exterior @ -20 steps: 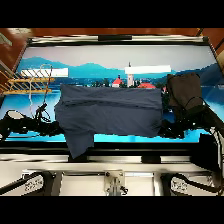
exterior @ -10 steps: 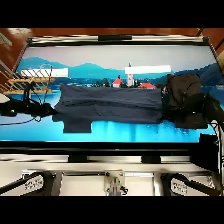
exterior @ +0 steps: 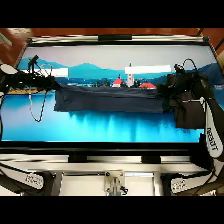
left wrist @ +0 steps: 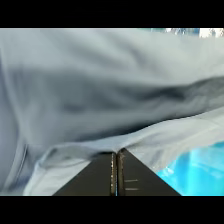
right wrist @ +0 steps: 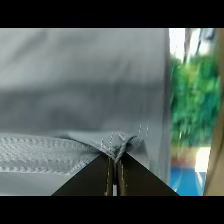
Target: Fold the shirts.
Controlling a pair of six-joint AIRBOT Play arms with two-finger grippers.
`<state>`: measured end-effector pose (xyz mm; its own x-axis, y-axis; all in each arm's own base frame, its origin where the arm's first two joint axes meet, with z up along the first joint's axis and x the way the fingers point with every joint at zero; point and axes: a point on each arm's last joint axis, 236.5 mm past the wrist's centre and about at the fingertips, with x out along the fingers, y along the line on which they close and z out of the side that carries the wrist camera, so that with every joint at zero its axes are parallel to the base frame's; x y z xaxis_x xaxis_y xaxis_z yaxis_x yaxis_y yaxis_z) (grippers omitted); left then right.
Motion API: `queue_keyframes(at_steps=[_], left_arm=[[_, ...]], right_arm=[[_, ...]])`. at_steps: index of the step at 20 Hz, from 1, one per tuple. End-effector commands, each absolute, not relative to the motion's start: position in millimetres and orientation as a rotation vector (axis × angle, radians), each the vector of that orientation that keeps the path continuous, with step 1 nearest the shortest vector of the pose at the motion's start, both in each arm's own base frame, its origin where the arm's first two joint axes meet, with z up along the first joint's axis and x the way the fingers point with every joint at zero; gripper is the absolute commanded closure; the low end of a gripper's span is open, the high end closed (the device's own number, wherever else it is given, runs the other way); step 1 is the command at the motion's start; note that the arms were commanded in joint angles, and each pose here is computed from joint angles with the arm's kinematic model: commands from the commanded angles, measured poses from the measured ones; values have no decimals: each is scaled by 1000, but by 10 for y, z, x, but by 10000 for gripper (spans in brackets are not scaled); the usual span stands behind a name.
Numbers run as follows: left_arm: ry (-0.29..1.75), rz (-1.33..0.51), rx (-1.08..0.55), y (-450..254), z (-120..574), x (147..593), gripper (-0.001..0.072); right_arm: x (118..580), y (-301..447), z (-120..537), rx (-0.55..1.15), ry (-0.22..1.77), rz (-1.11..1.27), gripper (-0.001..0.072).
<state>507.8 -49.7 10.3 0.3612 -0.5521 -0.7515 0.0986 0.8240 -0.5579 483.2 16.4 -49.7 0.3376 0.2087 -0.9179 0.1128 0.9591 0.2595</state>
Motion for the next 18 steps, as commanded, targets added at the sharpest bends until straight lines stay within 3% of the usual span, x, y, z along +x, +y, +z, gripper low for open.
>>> queue_keyframes(at_steps=[1,2,3,4,5,6,9,10,13,18], left_arm=[[1190,-460,-530,-628,-196,5346,677],[1215,-449,-555,-646,-312,5353,676],[1239,-441,-575,-661,-398,5337,625],[1260,-443,-584,-674,-445,5305,391],[1271,-447,-587,-677,-442,5279,196],[1277,-450,-590,-663,-404,5251,142],[1289,-480,-579,-650,-208,5143,145],[1287,-488,-573,-654,-140,5118,145],[1278,-510,-552,-696,19,5064,146],[1247,-545,-514,-829,229,5033,149]], right_arm=[[5163,162,-638,323,1193,40,645],[5142,165,-713,326,1212,38,645],[5087,176,-786,327,1244,41,643],[5037,177,-813,319,1268,45,602],[4999,171,-797,309,1280,50,413],[4961,124,-752,301,1288,45,229],[4869,-32,-589,317,1297,8,198],[4853,-65,-597,357,1304,-11,38],[4853,63,-726,497,1334,11,35],[4816,273,-993,541,1396,41,35]])
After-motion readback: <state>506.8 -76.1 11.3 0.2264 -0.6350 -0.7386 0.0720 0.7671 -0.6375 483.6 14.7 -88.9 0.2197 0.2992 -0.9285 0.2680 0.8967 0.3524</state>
